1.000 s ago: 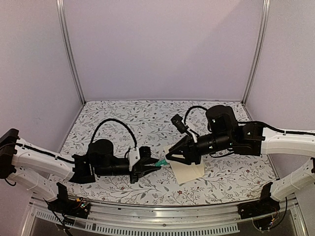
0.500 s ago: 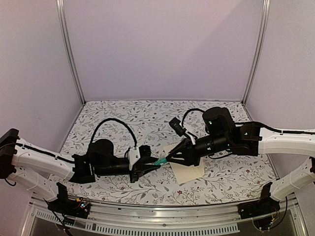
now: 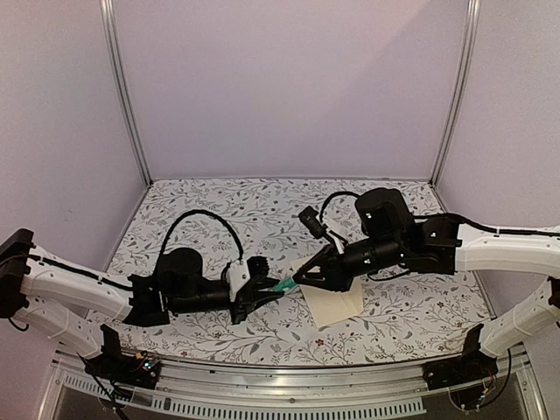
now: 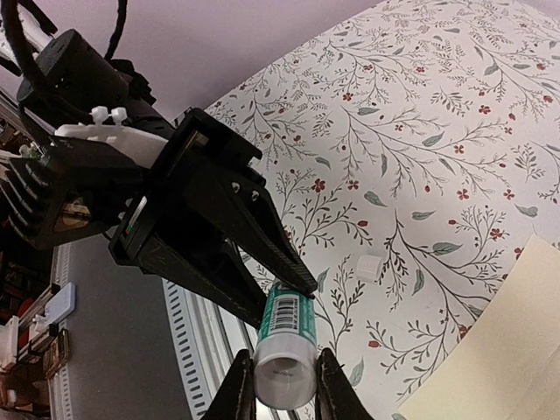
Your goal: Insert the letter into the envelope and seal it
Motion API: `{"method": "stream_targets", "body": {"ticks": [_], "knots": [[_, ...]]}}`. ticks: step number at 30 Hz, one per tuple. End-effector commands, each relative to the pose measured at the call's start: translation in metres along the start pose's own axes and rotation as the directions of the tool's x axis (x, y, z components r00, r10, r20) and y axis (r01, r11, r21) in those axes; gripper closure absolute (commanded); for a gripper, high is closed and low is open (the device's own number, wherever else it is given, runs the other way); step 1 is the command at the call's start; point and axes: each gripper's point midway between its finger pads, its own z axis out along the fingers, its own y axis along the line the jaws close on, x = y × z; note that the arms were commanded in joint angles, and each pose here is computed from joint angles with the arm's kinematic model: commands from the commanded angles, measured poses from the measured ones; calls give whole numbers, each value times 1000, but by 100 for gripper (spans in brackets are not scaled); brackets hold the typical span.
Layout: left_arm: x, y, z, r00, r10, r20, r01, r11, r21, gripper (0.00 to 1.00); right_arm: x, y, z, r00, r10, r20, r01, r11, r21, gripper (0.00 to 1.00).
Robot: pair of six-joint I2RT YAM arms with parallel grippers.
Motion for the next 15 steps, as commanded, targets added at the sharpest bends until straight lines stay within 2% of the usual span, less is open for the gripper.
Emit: {"method": "stream_targets", "body": {"ticks": [1,8,15], "knots": [[-20,21,3,999,11,50,-6,994,-105,100,-6,-1,8,996,89,-15,-89,996,13,95],[-10,34,9,999,42,3,-40,978,-203,100,-9,-10,19,948,317,-34,-315,947,57,98],[-9,37,9,997,71,-32,-77,961,-265,100,-19,-7,24,907,419,-38,-417,907,55,100]]}}
